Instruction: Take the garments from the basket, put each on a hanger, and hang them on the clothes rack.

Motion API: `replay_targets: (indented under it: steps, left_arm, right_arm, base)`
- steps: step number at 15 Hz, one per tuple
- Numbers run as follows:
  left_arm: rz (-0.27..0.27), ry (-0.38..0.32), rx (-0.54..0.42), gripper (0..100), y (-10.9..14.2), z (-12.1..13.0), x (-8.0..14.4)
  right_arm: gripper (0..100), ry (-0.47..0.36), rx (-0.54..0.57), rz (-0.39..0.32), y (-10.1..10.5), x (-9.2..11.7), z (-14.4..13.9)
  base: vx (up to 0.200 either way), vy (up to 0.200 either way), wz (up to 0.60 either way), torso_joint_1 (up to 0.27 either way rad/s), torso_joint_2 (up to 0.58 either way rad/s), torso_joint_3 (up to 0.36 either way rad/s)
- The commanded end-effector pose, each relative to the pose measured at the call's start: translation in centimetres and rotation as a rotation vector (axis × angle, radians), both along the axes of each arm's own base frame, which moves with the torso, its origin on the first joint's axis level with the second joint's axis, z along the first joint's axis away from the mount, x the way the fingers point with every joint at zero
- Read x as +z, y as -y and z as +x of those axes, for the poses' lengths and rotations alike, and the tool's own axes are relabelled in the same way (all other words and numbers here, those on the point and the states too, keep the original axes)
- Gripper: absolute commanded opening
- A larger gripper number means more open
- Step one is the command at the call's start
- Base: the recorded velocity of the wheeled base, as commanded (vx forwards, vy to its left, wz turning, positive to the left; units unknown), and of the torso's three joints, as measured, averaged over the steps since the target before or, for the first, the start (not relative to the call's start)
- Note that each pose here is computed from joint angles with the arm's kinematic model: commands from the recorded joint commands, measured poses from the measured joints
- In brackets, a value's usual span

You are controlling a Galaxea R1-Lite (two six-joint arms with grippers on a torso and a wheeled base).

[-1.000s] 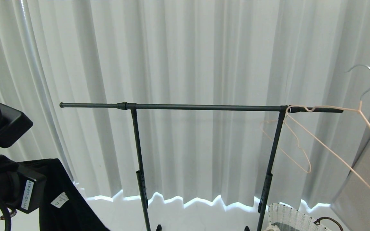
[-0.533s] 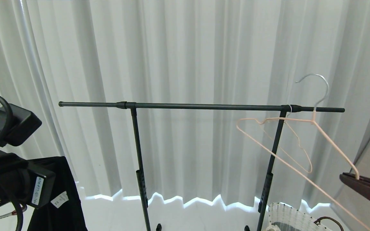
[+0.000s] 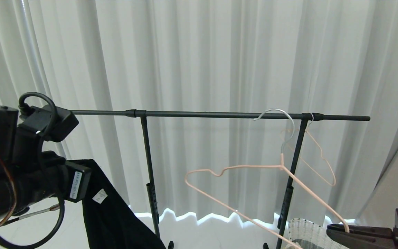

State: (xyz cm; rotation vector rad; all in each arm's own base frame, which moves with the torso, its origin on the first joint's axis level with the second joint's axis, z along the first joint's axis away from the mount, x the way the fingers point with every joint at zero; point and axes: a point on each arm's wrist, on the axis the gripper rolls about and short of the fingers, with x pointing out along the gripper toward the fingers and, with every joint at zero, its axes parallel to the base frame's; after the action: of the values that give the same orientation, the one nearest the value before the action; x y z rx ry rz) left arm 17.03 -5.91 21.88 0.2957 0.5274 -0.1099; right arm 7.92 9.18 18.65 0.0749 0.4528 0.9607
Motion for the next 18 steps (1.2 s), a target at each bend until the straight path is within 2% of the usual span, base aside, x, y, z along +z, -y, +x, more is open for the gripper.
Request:
replay_targets:
  steps: [1, 4, 8, 9, 13, 18]
  left_arm:
    - [-0.035, -0.035, 0.059, 0, 1.4, 3.1, -0.2]
    - [-0.066, -0.033, 0.135, 0, 3.2, 5.2, -0.3]
    - [-0.09, -0.04, 0.077, 0, 5.4, 5.3, -0.4]
    - [-0.092, -0.036, 0.06, 0, 5.8, 5.2, -0.2]
    - [-0.102, -0.023, 0.059, 0, 5.8, 5.0, 0.2]
    - [-0.113, -0.014, 0.08, 0, 6.0, 4.9, 0.2]
  right_arm:
    - [0, -0.018, 0.048, 0.013, -0.5, 0.1, -0.3]
    - [0, -0.02, 0.113, 0.05, -1.3, 0.6, -0.8]
    - [0, -0.01, 0.157, 0.069, -2.8, 0.8, -0.5]
    - [0, -0.005, 0.156, 0.074, -3.8, 0.6, 0.2]
    - [0, -0.006, 0.133, 0.078, -5.3, 0.1, 1.6]
    - [0, 0.0, 0.13, 0.107, -6.5, 0.6, 2.4]
  base:
    - [0.0, 0.0, 0.0, 0.0, 0.0, 0.0]
    - [0.0, 0.0, 0.0, 0.0, 0.0, 0.0]
    - [0.0, 0.0, 0.0, 0.0, 0.0, 0.0]
    - [0.0, 0.0, 0.0, 0.0, 0.0, 0.0]
    - [0.0, 0.0, 0.0, 0.0, 0.0, 0.0]
    - [0.0, 0.0, 0.0, 0.0, 0.0, 0.0]
